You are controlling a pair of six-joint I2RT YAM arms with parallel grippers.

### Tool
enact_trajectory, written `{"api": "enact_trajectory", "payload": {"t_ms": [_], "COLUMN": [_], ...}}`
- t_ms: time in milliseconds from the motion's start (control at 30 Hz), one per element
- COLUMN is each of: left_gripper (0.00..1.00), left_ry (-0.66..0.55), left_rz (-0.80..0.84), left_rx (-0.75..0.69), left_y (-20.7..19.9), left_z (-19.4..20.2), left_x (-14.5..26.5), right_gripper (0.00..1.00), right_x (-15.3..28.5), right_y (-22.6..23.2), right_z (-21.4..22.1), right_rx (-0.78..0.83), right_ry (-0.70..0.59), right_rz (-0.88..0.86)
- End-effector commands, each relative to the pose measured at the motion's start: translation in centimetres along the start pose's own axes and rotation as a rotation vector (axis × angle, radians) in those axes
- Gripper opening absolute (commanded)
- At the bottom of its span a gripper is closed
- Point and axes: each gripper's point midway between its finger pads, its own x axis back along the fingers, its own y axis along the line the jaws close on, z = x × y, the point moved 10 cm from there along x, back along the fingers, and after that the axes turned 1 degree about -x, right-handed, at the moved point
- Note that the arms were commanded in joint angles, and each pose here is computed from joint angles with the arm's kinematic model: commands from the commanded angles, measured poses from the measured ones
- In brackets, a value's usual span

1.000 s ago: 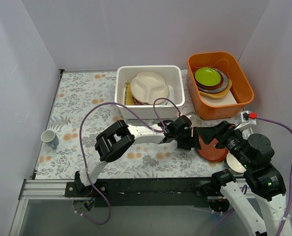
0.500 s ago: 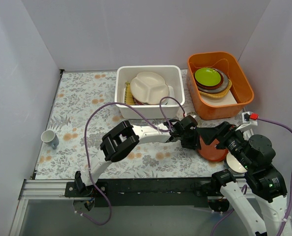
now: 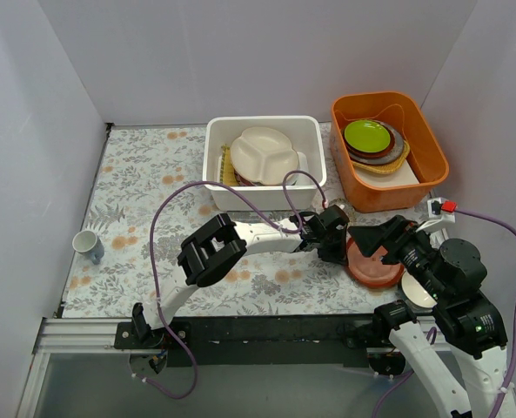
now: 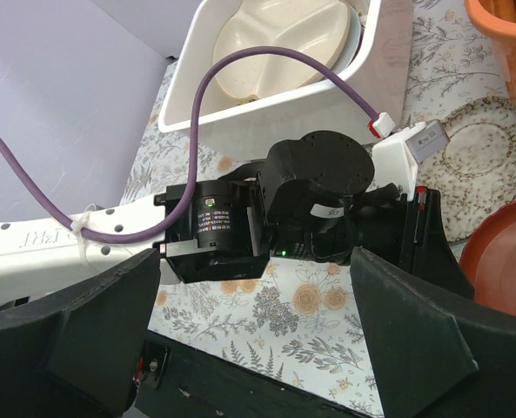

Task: Place the plates into the plastic bin on the countertop
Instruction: Pick up the plate from the corner of the board.

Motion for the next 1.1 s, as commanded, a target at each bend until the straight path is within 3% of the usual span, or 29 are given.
{"api": "enact_trajectory", "payload": {"t_ms": [0,133,1067], "left_gripper": [0.07,0.0,0.0], "left_ry": [0.024,0.016,-0.077], "left_rz": [-0.064,-0.076,-0.131], "left_rx": [0.004,0.009,0.004], "left_y": [1.0,1.2,0.9], "left_z": [0.8,0.8,0.5], "left_x": [-0.5,-0.4,8.0], "right_gripper": [0.97,0.97,0.96], "right_x": [0.4,0.2,-0.7], "right_y": [0.4,0.4,0.1], "right_z": [-0.6,-0.5,0.1], "right_rx": [0.017,0.015,-0.006], "right_ry": [-0.044,-0.038,-0.011], "right_rz": [-0.029,-0.03,-0.052]}}
